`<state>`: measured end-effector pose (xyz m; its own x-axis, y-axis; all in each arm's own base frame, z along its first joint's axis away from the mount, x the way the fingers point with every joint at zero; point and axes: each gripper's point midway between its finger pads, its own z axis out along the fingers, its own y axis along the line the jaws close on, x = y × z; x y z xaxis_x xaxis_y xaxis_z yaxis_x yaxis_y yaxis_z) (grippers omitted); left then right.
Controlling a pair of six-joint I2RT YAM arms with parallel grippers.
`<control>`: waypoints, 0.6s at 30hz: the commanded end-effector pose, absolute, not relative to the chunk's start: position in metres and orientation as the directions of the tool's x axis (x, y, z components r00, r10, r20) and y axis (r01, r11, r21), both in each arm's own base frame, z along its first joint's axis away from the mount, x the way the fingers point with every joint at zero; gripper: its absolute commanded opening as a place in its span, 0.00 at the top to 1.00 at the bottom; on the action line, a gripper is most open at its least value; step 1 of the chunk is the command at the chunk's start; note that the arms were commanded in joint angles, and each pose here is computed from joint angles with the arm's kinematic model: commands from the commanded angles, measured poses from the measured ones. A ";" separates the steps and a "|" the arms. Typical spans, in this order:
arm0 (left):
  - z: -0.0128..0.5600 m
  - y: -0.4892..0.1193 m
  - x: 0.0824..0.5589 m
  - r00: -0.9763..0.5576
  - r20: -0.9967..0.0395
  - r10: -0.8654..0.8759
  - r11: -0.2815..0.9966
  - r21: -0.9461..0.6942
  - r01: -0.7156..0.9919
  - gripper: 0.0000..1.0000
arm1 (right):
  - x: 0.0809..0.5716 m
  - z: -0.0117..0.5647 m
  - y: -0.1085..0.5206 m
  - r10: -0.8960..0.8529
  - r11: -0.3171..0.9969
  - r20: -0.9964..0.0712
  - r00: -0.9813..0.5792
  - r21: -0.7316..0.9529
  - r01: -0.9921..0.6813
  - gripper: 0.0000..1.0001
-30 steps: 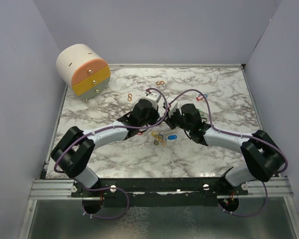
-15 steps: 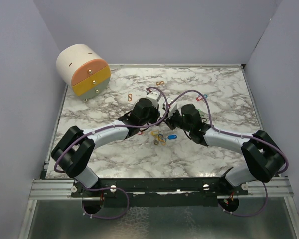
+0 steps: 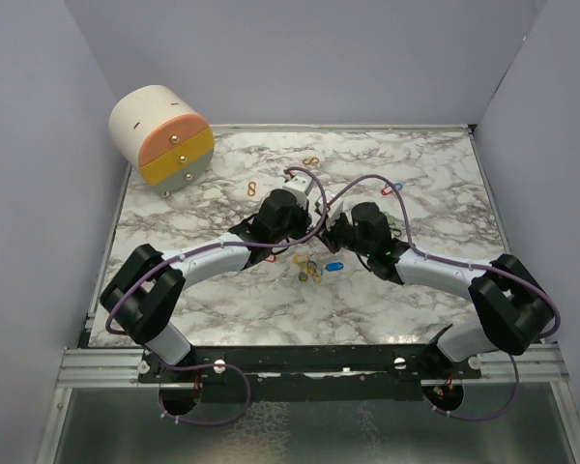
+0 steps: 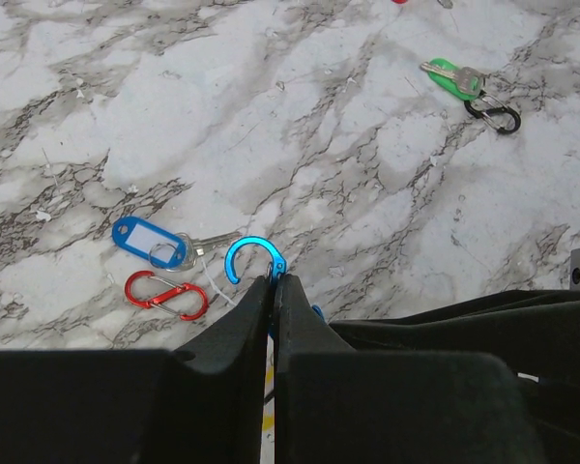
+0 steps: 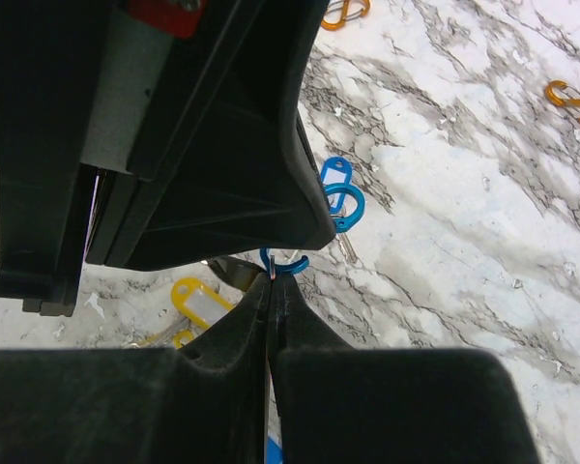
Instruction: Put the keys on the keyring
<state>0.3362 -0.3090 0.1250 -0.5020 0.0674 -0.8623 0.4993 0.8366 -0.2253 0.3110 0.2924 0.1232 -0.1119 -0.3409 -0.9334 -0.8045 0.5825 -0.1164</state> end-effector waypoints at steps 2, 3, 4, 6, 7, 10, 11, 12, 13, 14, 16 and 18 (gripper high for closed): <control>0.150 -0.312 0.352 -0.449 -0.894 -0.007 0.857 -0.237 0.458 0.77 | 0.308 0.137 0.298 -0.322 0.564 -0.944 -0.068 -0.134 -0.815 0.99; 0.153 -0.311 0.353 -0.444 -0.896 -0.015 0.861 -0.237 0.450 0.68 | 0.309 0.138 0.298 -0.321 0.568 -0.945 -0.067 -0.135 -0.812 0.99; 0.155 -0.309 0.353 -0.440 -0.897 -0.022 0.865 -0.238 0.441 0.61 | 0.309 0.137 0.297 -0.322 0.570 -0.944 -0.069 -0.136 -0.810 0.99; 0.158 -0.304 0.355 -0.432 -0.901 -0.037 0.877 -0.237 0.419 0.49 | 0.310 0.138 0.296 -0.322 0.578 -0.944 -0.071 -0.136 -0.805 0.99; 0.160 -0.302 0.355 -0.428 -0.903 -0.046 0.881 -0.238 0.408 0.44 | 0.311 0.137 0.295 -0.323 0.580 -0.944 -0.073 -0.136 -0.803 0.99; 0.167 -0.291 0.356 -0.408 -0.910 -0.072 0.900 -0.236 0.366 0.33 | 0.312 0.138 0.293 -0.323 0.595 -0.943 -0.081 -0.135 -0.792 0.99; 0.168 -0.285 0.357 -0.402 -0.912 -0.082 0.909 -0.233 0.345 0.30 | 0.314 0.139 0.292 -0.322 0.602 -0.943 -0.083 -0.136 -0.787 0.99; 0.170 -0.279 0.357 -0.396 -0.914 -0.093 0.919 -0.232 0.319 0.29 | 0.315 0.138 0.291 -0.324 0.613 -0.942 -0.091 -0.135 -0.779 0.99; 0.173 -0.272 0.357 -0.388 -0.916 -0.105 0.929 -0.230 0.289 0.29 | 0.319 0.137 0.287 -0.326 0.632 -0.940 -0.102 -0.137 -0.763 0.99; 0.175 -0.265 0.356 -0.380 -0.918 -0.116 0.937 -0.228 0.263 0.29 | 0.322 0.138 0.285 -0.324 0.652 -0.939 -0.110 -0.138 -0.745 0.99; 0.181 -0.250 0.353 -0.357 -0.923 -0.144 0.950 -0.230 0.212 0.22 | 0.332 0.137 0.278 -0.313 0.711 -0.938 -0.151 -0.126 -0.692 0.99; 0.179 -0.239 0.349 -0.350 -0.925 -0.145 0.957 -0.221 0.188 0.18 | 0.344 0.134 0.270 -0.315 0.770 -0.928 -0.197 -0.129 -0.625 0.99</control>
